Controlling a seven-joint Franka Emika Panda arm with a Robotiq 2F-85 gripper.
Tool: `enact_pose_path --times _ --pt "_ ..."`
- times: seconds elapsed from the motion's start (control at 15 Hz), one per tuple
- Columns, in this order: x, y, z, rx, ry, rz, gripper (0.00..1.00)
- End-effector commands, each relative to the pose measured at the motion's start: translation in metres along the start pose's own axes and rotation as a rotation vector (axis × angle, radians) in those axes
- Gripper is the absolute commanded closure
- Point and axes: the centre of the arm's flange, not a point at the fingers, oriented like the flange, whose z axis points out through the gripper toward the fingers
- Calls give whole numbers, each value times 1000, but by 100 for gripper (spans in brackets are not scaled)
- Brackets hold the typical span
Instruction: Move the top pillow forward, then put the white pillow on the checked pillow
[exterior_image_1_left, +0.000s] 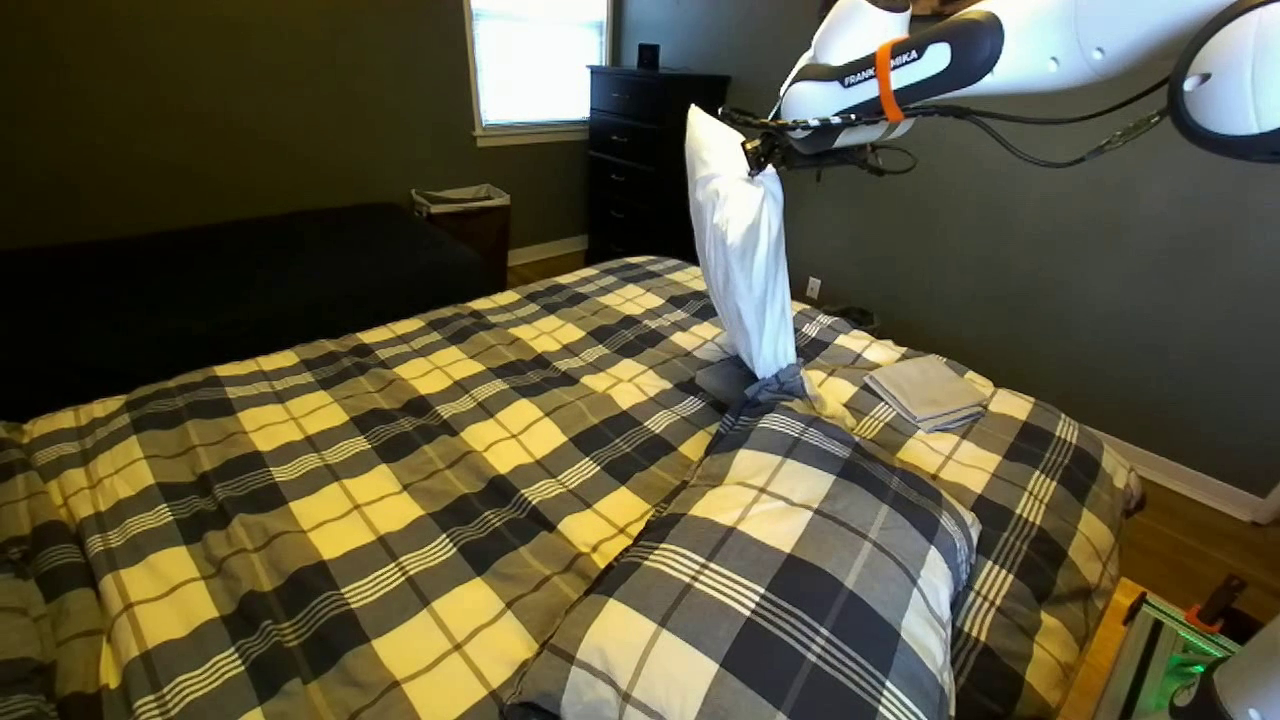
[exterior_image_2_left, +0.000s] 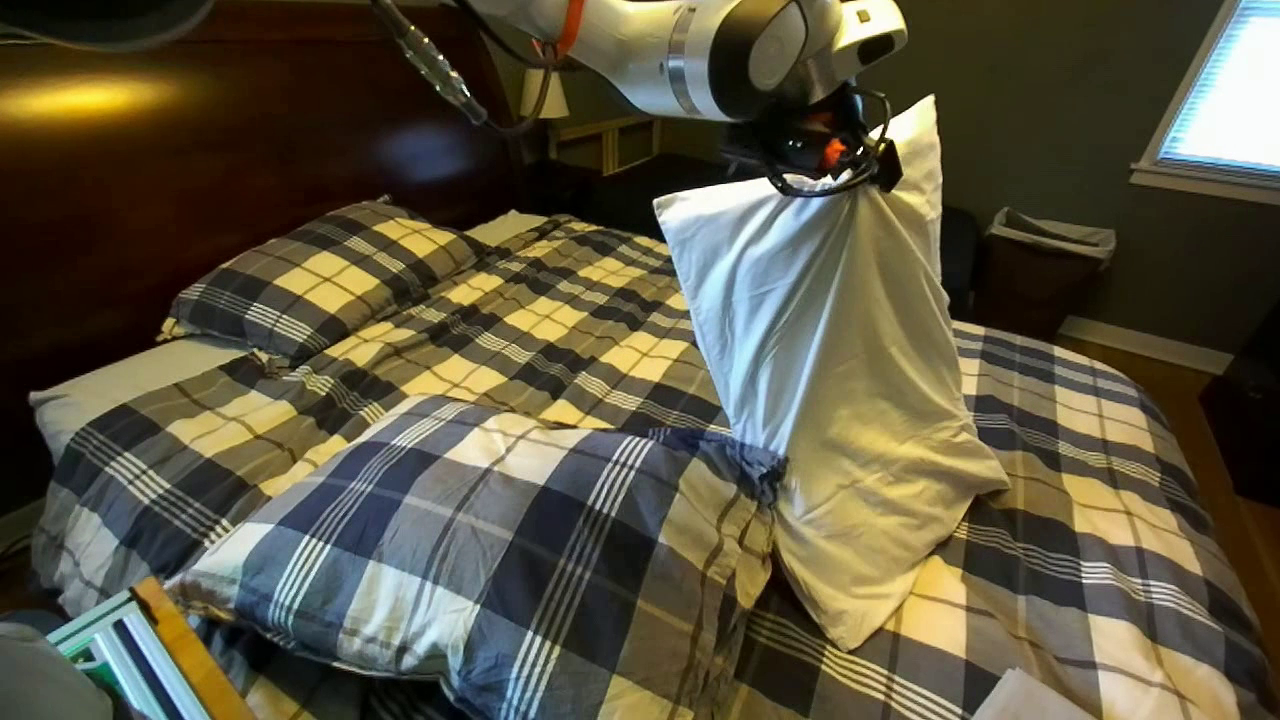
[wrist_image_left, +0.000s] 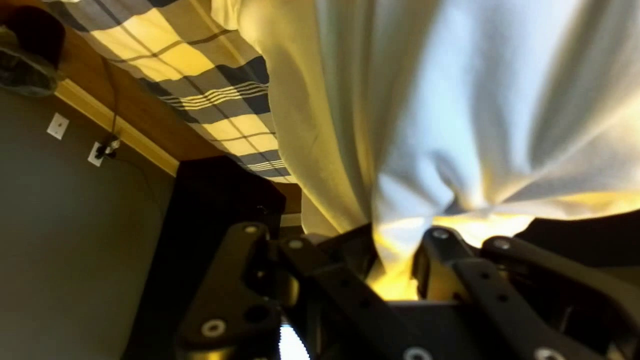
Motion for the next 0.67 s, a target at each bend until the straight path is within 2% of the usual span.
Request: enact_pose_path --times 0.0,0.4,0.6 --pt "19 28 -30 -44 -1 -108 98" --pt "27 58 -68 -99 -35 -218 98" --pt "20 52 -88 -31 -66 -271 98"
